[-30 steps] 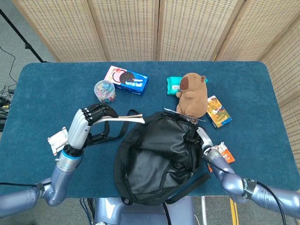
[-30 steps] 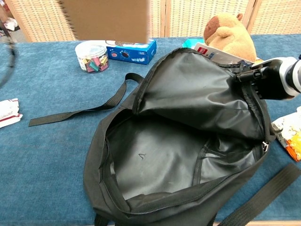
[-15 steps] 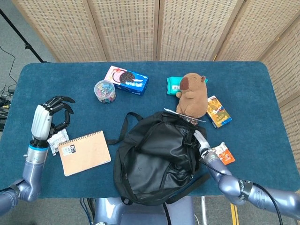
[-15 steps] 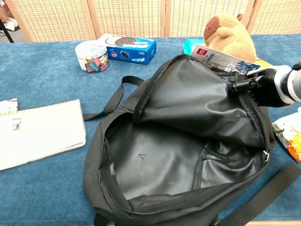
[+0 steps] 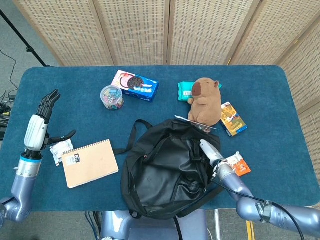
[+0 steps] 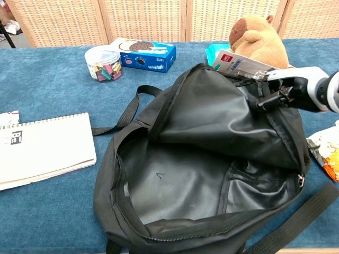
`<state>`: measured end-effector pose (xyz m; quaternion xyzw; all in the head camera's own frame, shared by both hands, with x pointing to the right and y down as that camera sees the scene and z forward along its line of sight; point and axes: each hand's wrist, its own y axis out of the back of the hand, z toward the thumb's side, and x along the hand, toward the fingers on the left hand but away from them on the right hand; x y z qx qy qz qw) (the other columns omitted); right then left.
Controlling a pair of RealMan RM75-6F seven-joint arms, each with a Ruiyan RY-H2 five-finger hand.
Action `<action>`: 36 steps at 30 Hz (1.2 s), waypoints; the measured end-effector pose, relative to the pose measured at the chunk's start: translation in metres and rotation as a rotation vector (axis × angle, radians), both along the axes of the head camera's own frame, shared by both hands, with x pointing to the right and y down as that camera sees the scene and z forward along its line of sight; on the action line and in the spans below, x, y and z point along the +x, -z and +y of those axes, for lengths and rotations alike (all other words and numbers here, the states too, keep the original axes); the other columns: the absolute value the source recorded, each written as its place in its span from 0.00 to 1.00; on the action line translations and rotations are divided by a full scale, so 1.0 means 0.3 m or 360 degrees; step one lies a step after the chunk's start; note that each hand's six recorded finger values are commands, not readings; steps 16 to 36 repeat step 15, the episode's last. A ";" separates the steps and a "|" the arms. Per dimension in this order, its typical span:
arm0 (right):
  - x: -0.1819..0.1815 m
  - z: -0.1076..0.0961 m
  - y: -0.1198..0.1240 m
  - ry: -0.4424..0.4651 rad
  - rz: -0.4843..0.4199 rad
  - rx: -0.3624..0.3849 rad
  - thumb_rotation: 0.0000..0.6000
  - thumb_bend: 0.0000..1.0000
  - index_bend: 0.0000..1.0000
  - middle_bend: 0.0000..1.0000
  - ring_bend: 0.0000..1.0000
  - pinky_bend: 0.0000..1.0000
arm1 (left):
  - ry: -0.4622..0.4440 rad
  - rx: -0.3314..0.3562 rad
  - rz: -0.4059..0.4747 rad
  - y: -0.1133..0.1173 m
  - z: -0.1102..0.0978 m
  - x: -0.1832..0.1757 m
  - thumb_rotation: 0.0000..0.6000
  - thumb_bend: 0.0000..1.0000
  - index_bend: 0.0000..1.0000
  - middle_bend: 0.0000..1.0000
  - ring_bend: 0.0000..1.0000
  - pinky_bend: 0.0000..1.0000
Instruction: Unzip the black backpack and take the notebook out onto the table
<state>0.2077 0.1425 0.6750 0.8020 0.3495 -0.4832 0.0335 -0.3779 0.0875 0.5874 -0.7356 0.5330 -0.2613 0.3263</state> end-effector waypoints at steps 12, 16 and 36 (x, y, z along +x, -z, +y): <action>0.090 -0.012 0.217 0.0993 0.0654 0.1202 1.00 0.00 0.12 0.00 0.00 0.00 | 0.0240 -0.0261 -0.0336 0.060 0.177 -0.142 1.00 0.25 0.00 0.00 0.00 0.00; 0.164 -0.002 0.279 0.0994 0.0807 0.1429 1.00 0.00 0.10 0.00 0.00 0.00 | 0.0324 -0.0344 -0.0384 0.079 0.237 -0.190 1.00 0.26 0.00 0.00 0.00 0.00; 0.164 -0.002 0.279 0.0994 0.0807 0.1429 1.00 0.00 0.10 0.00 0.00 0.00 | 0.0324 -0.0344 -0.0384 0.079 0.237 -0.190 1.00 0.26 0.00 0.00 0.00 0.00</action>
